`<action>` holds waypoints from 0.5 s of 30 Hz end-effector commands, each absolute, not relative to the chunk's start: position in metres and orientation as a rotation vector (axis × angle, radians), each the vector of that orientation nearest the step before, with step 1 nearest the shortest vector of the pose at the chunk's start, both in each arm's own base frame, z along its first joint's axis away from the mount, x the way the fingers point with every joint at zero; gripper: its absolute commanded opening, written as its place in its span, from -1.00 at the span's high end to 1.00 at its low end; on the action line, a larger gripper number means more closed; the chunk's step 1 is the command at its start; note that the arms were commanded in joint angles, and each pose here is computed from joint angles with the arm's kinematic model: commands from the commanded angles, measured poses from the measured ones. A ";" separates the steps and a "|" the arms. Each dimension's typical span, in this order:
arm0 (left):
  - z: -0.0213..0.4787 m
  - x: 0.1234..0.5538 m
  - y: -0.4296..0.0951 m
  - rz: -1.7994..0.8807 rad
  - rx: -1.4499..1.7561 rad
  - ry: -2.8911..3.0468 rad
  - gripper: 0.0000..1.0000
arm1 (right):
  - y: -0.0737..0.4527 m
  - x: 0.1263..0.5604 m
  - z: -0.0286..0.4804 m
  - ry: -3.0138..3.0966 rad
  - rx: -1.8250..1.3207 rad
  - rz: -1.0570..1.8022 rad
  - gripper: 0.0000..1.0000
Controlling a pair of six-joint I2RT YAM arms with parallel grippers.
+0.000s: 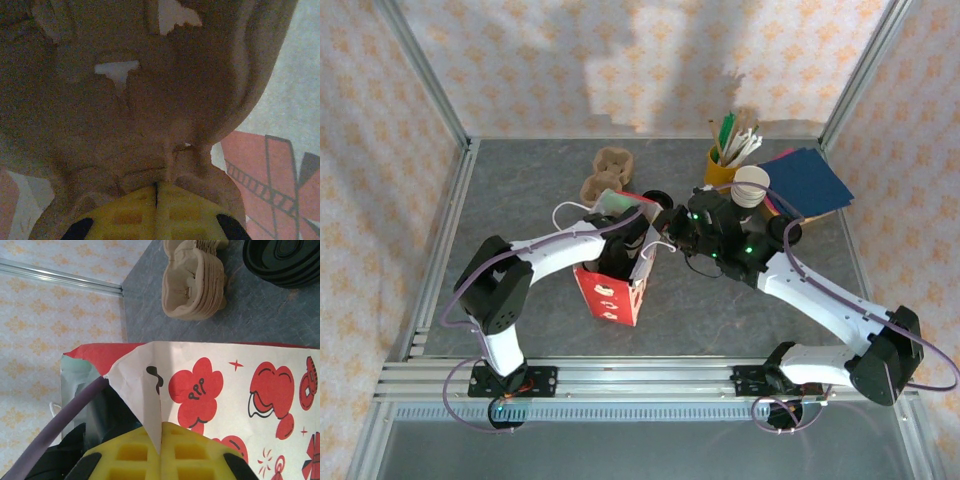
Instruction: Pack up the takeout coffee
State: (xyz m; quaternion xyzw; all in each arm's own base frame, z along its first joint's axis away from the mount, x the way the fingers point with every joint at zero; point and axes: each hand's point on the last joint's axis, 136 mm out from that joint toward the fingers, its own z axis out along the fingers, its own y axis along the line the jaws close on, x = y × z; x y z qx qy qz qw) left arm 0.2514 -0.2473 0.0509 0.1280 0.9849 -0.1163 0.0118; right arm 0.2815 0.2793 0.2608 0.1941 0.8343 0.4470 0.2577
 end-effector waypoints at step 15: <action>0.067 0.249 -0.246 -0.307 0.350 3.070 1.00 | 0.276 0.291 0.305 2.135 0.478 1.231 0.99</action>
